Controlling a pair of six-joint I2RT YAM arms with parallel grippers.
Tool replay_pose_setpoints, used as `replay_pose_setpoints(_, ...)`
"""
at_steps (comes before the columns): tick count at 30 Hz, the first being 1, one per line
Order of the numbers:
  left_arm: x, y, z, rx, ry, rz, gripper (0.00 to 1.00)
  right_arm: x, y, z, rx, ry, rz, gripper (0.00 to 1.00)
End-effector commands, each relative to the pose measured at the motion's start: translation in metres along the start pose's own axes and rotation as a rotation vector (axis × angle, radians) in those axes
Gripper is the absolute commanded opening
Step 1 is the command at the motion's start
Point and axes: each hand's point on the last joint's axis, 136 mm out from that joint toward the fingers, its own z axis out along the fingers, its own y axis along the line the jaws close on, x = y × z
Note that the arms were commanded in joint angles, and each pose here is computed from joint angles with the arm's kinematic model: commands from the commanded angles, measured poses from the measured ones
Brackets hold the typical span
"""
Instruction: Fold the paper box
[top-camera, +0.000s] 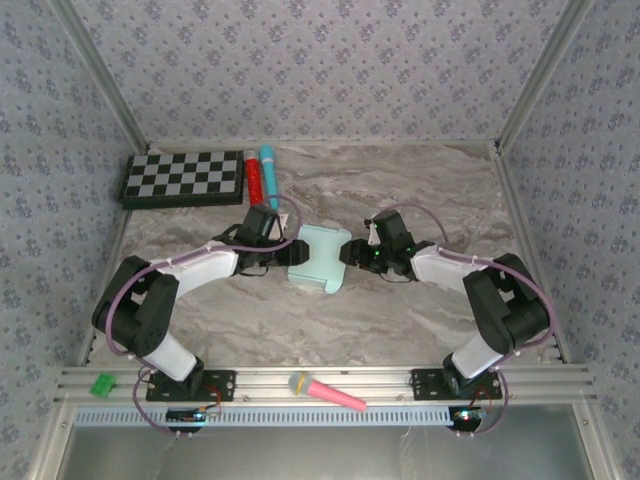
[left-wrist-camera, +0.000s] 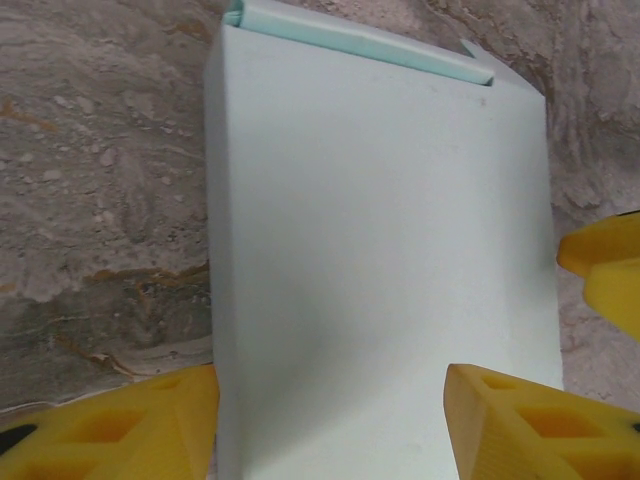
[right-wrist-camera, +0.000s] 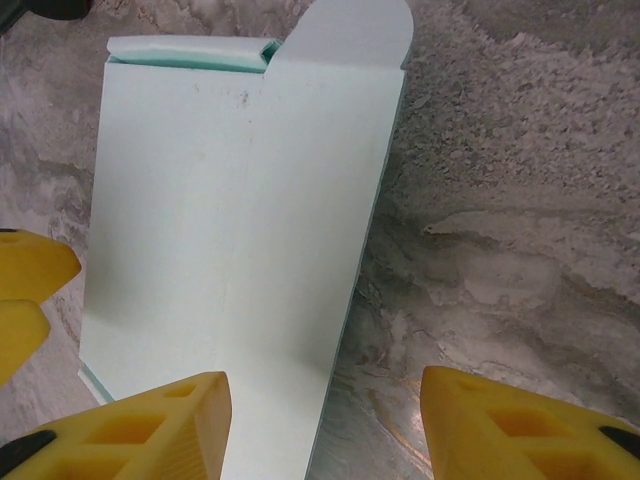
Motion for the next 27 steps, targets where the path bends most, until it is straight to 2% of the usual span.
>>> replay_pose_setpoints(1, -0.011, 0.004, -0.006, -0.03, -0.024, 0.006, 0.59, 0.001, 0.006, 0.008, -0.041, 0.01, 0.018, 0.55)
replay_pose_setpoints(12, -0.023, 0.01, 0.007, -0.032, -0.01, 0.012, 0.55, 0.001, 0.019, 0.024, -0.151, 0.019, 0.05, 0.54)
replay_pose_setpoints(18, -0.022, 0.014, 0.016, -0.029, 0.011, -0.001, 0.45, 0.004, 0.022, 0.029, -0.164, 0.032, 0.048, 0.54)
replay_pose_setpoints(24, -0.018, 0.018, 0.021, -0.027, 0.019, -0.016, 0.42, 0.002, 0.028, 0.032, -0.206, 0.019, 0.057, 0.53)
replay_pose_setpoints(27, -0.016, 0.019, 0.023, -0.024, 0.025, -0.022, 0.37, 0.002, 0.033, 0.031, -0.231, 0.018, 0.037, 0.53)
